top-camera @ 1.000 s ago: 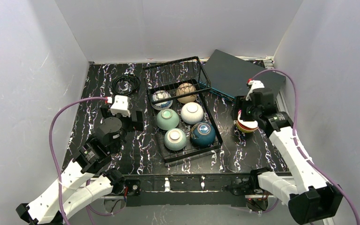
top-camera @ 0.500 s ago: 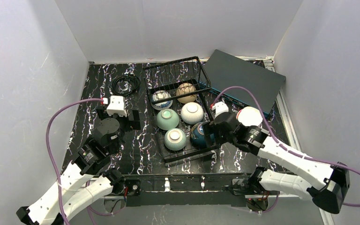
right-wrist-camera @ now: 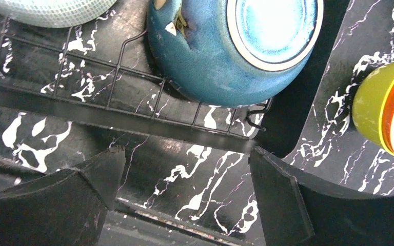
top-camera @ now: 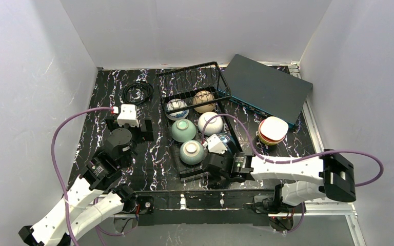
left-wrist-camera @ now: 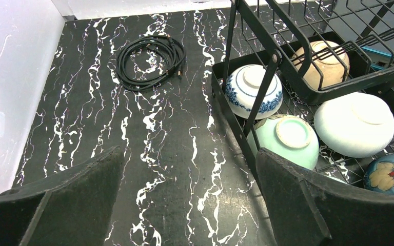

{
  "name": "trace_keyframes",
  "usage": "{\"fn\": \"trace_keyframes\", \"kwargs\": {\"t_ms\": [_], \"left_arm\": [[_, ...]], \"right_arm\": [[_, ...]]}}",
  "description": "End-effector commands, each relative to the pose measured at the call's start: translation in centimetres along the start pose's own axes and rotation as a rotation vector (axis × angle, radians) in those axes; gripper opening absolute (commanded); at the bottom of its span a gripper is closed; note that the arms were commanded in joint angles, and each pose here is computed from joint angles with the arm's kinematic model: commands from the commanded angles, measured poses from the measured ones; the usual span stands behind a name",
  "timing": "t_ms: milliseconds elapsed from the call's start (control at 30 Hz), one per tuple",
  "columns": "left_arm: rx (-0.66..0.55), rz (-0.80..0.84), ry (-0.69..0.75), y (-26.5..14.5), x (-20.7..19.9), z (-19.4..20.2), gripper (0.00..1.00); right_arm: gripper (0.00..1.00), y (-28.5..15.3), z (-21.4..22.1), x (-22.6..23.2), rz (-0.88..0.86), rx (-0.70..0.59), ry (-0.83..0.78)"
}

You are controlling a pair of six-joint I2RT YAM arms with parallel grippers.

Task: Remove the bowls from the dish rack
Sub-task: Adjust the dish rack at the center of the board.

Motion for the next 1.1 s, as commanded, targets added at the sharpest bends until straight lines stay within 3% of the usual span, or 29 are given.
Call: {"fn": "trace_keyframes", "kwargs": {"t_ms": [0, 433, 1067], "left_arm": [[0.000, -0.039, -0.005, 0.2, 0.2, 0.0, 0.98], [0.005, -0.041, -0.005, 0.4, 0.3, 0.1, 0.98], [0.020, -0.046, -0.020, 0.5, 0.3, 0.0, 0.98]], "right_arm": [[0.99, -0.1, -1.4, 0.3, 0.089, -0.090, 0.039], [0.98, 1.9, -3.9, 0.6, 0.214, -0.222, 0.054], [0.99, 8.2, -11.0, -1.0, 0.171, -0.286, 0.117]]}}
Point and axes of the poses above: each gripper's point midway between its finger pads, its own y axis out along the fingers, its own x axis along the line the jaws close on, z = x × y, the point moved 10 cm from there along -y, back along the fingers, and after that the axes turned 9 degrees about y, right-handed, at the moved point
